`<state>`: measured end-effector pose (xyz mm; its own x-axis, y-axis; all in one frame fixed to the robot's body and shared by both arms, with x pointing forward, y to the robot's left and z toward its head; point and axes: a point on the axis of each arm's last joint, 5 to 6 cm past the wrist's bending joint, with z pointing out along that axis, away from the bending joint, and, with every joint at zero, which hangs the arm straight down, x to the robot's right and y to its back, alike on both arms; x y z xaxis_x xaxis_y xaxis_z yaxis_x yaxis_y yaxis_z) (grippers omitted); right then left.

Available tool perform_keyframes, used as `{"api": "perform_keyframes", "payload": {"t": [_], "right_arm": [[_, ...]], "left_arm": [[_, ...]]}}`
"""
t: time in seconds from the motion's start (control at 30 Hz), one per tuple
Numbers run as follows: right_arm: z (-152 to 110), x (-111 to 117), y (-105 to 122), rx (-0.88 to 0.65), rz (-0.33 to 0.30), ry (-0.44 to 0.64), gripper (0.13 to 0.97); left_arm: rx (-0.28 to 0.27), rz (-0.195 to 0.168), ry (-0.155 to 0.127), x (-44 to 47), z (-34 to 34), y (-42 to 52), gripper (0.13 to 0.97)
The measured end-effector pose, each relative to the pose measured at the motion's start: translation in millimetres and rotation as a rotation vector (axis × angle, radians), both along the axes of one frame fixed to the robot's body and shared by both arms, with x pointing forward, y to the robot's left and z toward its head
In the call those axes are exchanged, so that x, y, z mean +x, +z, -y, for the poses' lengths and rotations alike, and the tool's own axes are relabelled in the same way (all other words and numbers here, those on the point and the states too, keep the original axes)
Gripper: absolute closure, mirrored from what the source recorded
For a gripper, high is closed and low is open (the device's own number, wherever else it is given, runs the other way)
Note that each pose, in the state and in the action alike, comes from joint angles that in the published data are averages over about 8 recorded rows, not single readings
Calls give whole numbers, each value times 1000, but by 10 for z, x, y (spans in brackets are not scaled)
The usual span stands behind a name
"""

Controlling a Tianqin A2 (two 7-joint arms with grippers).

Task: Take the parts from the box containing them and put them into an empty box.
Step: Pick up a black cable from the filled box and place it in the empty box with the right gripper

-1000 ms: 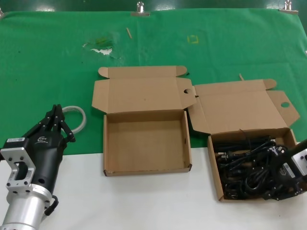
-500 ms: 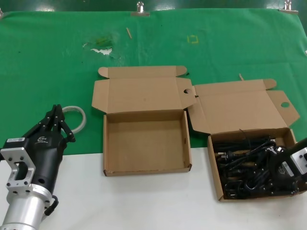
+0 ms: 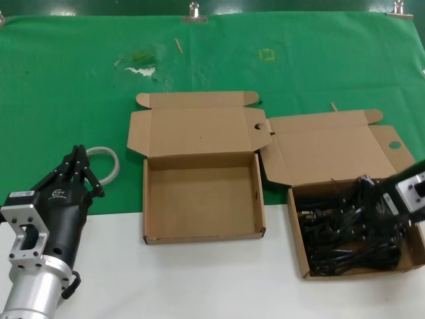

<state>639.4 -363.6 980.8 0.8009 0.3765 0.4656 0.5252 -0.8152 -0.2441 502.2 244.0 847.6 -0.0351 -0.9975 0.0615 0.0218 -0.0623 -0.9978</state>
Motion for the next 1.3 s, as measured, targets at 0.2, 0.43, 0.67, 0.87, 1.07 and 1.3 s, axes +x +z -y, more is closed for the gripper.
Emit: {"api": "perform_keyframes", "payload": {"t": [0.2, 0.43, 0.67, 0.87, 1.07, 1.3], "right_arm": [[-146, 55, 235, 54, 42, -2, 868], [-455, 125, 395, 180, 91, 25, 873], [-781, 202, 386, 286, 99, 70, 873], [-1059, 310, 290, 325, 95, 117, 873], [-1362, 424, 143, 343, 90, 163, 873], [-1645, 576, -114, 332, 93, 198, 873]], "left_arm": [[0, 0, 0, 0, 0, 0, 941], [0, 0, 0, 0, 0, 0, 941], [0, 0, 0, 0, 0, 0, 941], [0, 0, 0, 0, 0, 0, 941], [0, 0, 0, 0, 0, 0, 941], [0, 0, 0, 0, 0, 0, 941]]}}
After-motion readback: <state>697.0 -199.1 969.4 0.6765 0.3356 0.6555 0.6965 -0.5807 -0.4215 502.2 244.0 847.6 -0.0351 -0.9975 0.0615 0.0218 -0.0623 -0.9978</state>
